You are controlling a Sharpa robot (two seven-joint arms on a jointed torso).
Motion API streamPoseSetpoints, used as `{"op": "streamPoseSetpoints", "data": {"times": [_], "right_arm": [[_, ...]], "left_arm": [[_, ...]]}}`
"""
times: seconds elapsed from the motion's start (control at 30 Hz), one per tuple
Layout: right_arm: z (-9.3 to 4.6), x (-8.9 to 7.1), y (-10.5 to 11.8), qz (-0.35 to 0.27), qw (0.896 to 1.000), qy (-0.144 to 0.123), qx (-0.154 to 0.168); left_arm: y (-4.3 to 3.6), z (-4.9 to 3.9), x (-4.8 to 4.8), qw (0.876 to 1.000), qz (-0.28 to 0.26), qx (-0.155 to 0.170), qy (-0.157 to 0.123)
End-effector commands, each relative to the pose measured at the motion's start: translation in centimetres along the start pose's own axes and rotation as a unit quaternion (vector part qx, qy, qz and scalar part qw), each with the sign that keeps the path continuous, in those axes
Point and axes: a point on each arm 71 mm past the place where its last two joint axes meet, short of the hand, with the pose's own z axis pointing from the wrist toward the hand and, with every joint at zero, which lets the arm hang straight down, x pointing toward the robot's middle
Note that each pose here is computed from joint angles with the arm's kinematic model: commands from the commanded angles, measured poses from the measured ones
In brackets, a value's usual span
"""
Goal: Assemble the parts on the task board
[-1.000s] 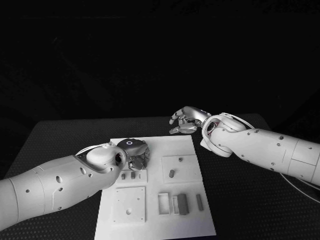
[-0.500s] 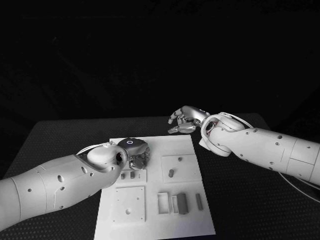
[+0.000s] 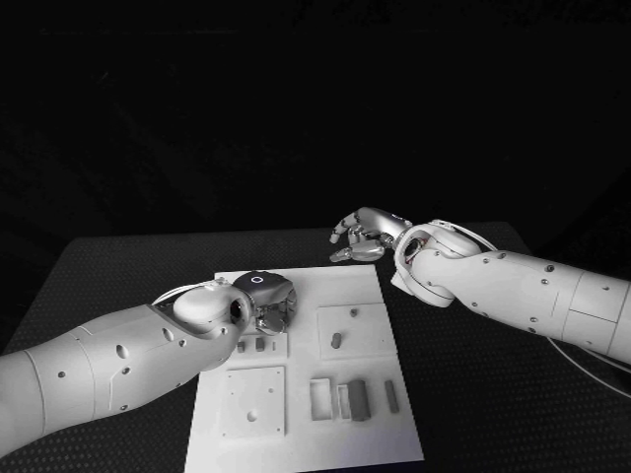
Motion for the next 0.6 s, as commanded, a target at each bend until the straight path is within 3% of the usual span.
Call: {"op": "streamPoseSetpoints", "data": {"times": [0.03, 0.6], "right_arm": [[0.02, 0.06, 0.12, -0.001, 1.0, 0.005, -0.005], [0.09, 0.16, 0.34, 0.0, 1.0, 0.005, -0.007]], "left_arm": [[-0.24, -0.09, 1.22, 1.0, -0.001, 0.004, 0.026], [0.11, -0.34, 0.73, 1.0, -0.003, 0.01, -0.018]]}}
